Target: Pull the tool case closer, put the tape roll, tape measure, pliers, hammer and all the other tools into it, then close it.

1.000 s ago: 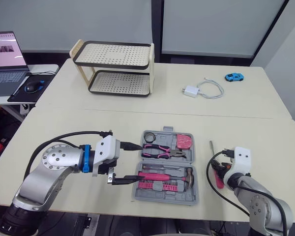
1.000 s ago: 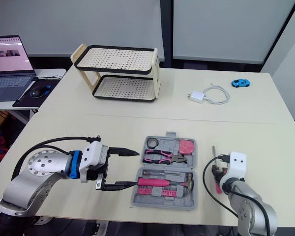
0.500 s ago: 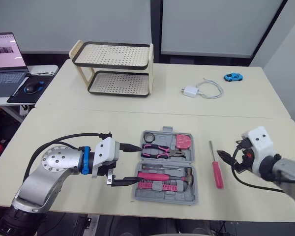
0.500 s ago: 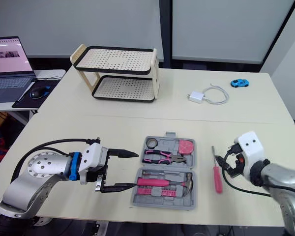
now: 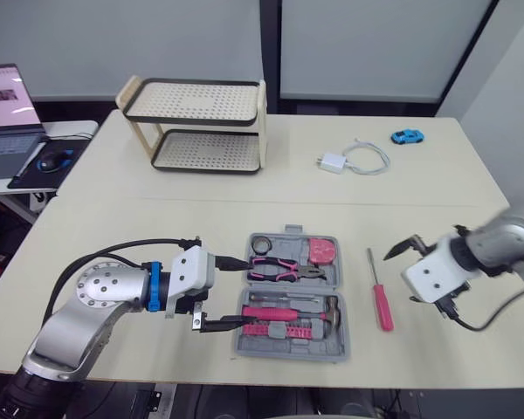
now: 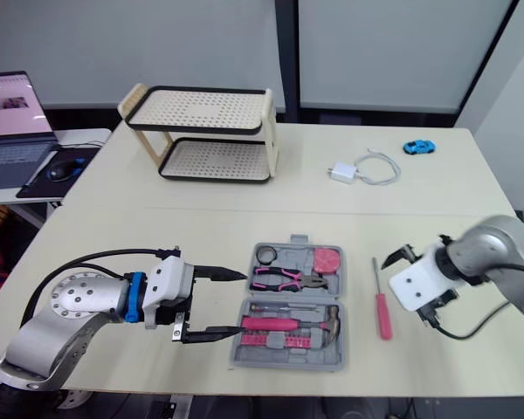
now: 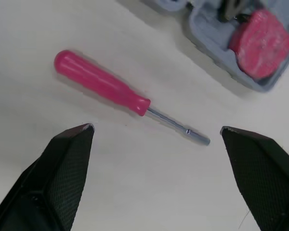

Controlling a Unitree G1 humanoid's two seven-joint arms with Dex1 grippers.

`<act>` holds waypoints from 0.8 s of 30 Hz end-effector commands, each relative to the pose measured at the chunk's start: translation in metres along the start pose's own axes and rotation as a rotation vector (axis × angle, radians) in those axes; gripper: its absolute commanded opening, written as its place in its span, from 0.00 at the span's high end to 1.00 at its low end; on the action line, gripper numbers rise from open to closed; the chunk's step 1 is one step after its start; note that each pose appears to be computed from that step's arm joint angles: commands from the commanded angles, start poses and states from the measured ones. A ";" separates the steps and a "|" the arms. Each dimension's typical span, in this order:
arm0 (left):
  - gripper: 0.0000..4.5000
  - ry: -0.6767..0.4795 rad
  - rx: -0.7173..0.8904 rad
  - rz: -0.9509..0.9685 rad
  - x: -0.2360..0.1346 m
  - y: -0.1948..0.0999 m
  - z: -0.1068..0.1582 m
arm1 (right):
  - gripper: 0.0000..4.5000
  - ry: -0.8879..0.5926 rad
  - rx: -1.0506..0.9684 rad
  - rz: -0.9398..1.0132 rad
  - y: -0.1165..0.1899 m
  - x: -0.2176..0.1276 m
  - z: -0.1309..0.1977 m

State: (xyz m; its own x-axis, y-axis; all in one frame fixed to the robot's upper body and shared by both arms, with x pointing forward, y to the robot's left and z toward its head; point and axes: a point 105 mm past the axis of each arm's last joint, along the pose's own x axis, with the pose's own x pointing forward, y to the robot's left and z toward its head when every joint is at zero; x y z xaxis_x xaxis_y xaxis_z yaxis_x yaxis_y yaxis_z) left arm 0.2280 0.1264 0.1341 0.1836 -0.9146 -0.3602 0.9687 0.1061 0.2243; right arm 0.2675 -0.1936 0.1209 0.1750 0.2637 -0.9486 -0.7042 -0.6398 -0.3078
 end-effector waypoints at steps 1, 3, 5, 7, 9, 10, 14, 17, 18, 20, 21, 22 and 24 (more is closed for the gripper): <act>0.00 -0.015 0.027 -0.023 0.005 -0.004 0.010 | 0.01 0.026 -0.137 0.152 0.007 0.009 -0.002; 0.00 -0.023 0.023 -0.038 0.007 -0.006 0.013 | 0.01 0.025 -0.184 0.189 0.005 0.015 -0.002; 0.00 -0.026 0.021 -0.056 0.009 -0.009 0.016 | 0.01 0.020 -0.231 0.216 0.002 0.023 -0.003; 0.00 -0.024 0.022 -0.067 0.011 -0.010 0.018 | 0.01 0.019 -0.268 0.235 0.000 0.031 -0.005; 0.00 -0.027 0.025 -0.073 0.013 -0.011 0.020 | 0.01 0.016 -0.293 0.251 -0.001 0.038 -0.006; 0.00 -0.031 0.031 -0.075 0.014 -0.012 0.021 | 0.01 0.013 -0.306 0.258 -0.001 0.041 -0.006; 0.00 -0.052 0.086 -0.080 0.018 -0.016 0.022 | 0.01 0.017 -0.331 0.280 0.000 0.050 -0.011; 0.00 -0.055 0.112 -0.082 0.021 -0.017 0.021 | 0.01 0.018 -0.333 0.281 0.000 0.056 -0.014; 0.00 -0.057 0.113 -0.081 0.022 -0.017 0.021 | 0.01 0.018 -0.334 0.282 0.000 0.058 -0.015; 0.00 -0.059 0.111 -0.079 0.022 -0.017 0.020 | 0.09 0.018 -0.333 0.286 0.000 0.060 -0.017; 0.00 -0.059 0.111 -0.078 0.022 -0.017 0.020 | 0.13 0.018 -0.333 0.287 0.000 0.061 -0.017; 0.00 -0.060 0.110 -0.077 0.022 -0.017 0.020 | 0.21 0.017 -0.333 0.289 0.001 0.063 -0.018; 0.00 -0.061 0.107 -0.074 0.023 -0.017 0.019 | 0.36 0.013 -0.333 0.287 0.001 0.065 -0.017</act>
State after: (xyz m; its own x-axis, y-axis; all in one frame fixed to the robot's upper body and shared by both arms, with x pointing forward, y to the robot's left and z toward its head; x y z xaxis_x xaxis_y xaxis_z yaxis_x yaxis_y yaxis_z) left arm 0.2151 0.0998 0.1362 0.1036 -0.9355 -0.3379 0.9625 0.0087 0.2711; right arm 0.2866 -0.1913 0.0537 -0.0037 0.0352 -0.9994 -0.4812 -0.8761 -0.0291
